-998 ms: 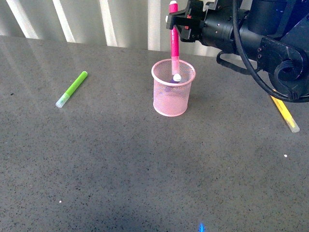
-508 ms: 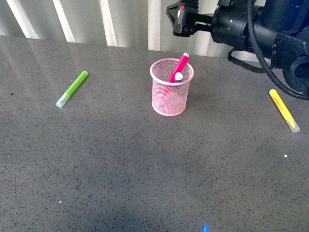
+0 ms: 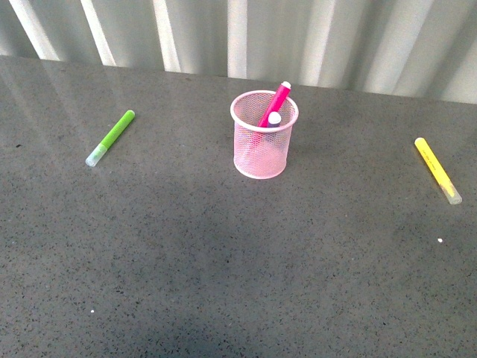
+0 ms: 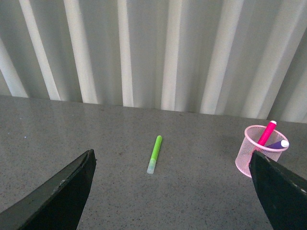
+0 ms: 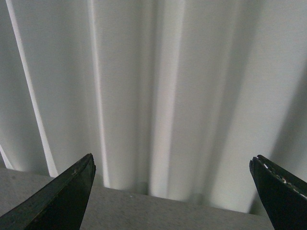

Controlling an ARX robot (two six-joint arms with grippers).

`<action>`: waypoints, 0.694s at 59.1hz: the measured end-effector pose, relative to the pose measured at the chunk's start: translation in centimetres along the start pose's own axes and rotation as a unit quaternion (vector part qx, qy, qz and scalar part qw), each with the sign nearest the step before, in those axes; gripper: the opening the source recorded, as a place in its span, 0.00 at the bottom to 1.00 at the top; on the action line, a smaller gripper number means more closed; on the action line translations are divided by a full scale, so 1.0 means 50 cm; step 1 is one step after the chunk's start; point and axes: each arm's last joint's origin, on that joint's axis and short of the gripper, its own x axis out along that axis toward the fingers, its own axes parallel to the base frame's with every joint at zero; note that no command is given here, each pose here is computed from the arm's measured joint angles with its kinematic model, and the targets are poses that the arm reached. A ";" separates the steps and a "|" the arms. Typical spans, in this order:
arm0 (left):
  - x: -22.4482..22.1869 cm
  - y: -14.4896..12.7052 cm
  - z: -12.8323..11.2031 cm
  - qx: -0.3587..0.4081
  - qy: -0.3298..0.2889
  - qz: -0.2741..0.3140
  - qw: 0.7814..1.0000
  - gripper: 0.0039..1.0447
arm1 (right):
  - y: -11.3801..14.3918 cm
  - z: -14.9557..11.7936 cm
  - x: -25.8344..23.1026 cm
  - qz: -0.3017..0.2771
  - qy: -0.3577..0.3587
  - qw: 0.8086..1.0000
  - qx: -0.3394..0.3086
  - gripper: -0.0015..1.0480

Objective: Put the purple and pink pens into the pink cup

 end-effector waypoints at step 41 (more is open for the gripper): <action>0.000 0.000 0.000 0.000 0.000 0.000 1.000 0.94 | -0.011 -0.050 -0.264 -0.035 0.066 0.997 0.032 0.26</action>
